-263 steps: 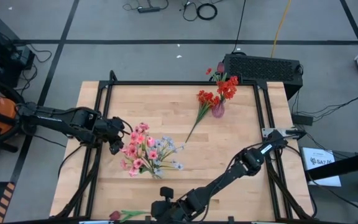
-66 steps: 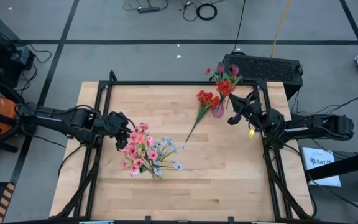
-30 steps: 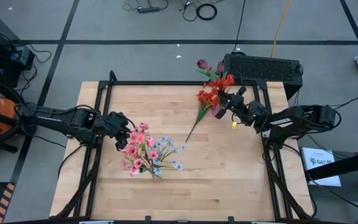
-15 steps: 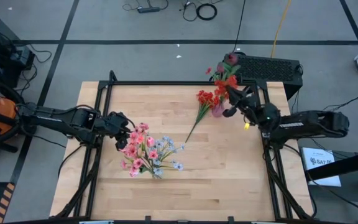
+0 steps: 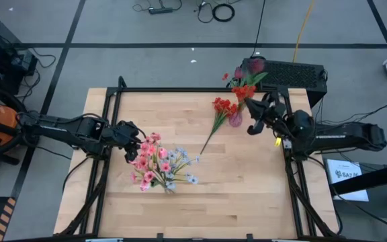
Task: Sort flowers into vase by color
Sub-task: Put the red flower into the purple vase
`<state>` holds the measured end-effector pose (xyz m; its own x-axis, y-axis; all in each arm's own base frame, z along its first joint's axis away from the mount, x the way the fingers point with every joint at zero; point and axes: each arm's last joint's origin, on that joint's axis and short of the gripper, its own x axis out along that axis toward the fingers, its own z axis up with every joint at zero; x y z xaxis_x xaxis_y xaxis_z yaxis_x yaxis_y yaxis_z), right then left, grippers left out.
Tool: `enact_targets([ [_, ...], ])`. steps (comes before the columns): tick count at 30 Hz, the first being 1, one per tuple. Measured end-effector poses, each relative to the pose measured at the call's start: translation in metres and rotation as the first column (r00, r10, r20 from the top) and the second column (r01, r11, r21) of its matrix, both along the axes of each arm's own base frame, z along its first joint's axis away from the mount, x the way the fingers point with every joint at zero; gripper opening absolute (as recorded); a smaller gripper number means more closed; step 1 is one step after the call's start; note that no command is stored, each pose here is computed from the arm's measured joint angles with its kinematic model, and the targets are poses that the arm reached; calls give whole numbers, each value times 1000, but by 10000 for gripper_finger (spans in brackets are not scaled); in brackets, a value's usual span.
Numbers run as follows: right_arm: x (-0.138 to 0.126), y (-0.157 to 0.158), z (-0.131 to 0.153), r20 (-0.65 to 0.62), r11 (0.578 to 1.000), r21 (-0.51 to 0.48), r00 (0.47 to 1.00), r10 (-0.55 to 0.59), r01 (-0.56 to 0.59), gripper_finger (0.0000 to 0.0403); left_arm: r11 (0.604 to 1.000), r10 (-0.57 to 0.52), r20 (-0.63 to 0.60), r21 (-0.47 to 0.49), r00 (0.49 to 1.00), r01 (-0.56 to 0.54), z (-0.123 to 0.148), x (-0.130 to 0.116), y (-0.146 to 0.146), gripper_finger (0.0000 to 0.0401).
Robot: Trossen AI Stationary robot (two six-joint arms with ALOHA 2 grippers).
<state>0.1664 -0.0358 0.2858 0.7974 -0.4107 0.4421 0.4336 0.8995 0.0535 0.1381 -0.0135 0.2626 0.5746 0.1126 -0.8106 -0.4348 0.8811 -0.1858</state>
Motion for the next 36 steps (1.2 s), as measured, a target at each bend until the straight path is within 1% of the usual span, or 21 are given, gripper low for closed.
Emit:
enact_targets([
  [1,3,2,5,-37,999,25,998,42,-41,0,1000,0,0,0,1000,0,0,0,0,148],
  [3,9,5,15,-139,990,110,985,102,-87,0,1000,0,0,1,1000,0,0,0,0,148],
  [5,15,9,22,-290,971,221,944,156,-93,0,1000,1,0,1,1000,-1,0,0,0,148],
  [7,18,12,26,-422,936,346,880,216,-63,0,1000,1,0,2,1000,-1,0,0,0,148],
  [9,21,17,25,-521,889,458,806,280,-13,0,1000,2,0,3,1000,-2,0,0,0,148],
  [12,24,27,13,-617,805,591,672,410,51,0,1000,2,0,4,1000,-2,0,0,0,148],
  [14,23,33,-3,-667,743,655,570,481,139,0,1000,2,0,4,1000,-2,0,0,0,148],
  [16,23,38,-19,-713,690,675,473,518,261,0,1000,2,0,4,1000,-2,0,0,0,148],
  [17,23,41,-26,-727,667,676,433,533,314,0,1000,2,0,4,1000,-2,0,0,0,148],
  [19,26,44,-41,-747,635,664,365,555,394,0,1000,2,0,4,1000,-2,0,0,0,148],
  [23,36,52,-69,-722,581,675,241,649,455,0,1000,-2,0,7,1000,2,0,0,0,148],
  [25,39,56,-86,-692,546,672,164,703,500,0,1000,-2,-1,7,1000,2,0,0,0,148],
  [28,42,62,-105,-627,482,665,76,775,570,0,1000,2,0,4,1000,-2,0,0,0,148],
  [30,45,65,-113,-601,466,658,40,798,591,0,1000,4,0,3,1000,-4,0,0,0,148],
  [32,47,68,-117,-597,461,651,31,802,603,3,1000,4,0,3,1000,-4,0,0,0,148],
  [36,50,72,-116,-579,446,678,51,813,584,31,1000,4,1,3,1000,-4,0,0,0,148],
])
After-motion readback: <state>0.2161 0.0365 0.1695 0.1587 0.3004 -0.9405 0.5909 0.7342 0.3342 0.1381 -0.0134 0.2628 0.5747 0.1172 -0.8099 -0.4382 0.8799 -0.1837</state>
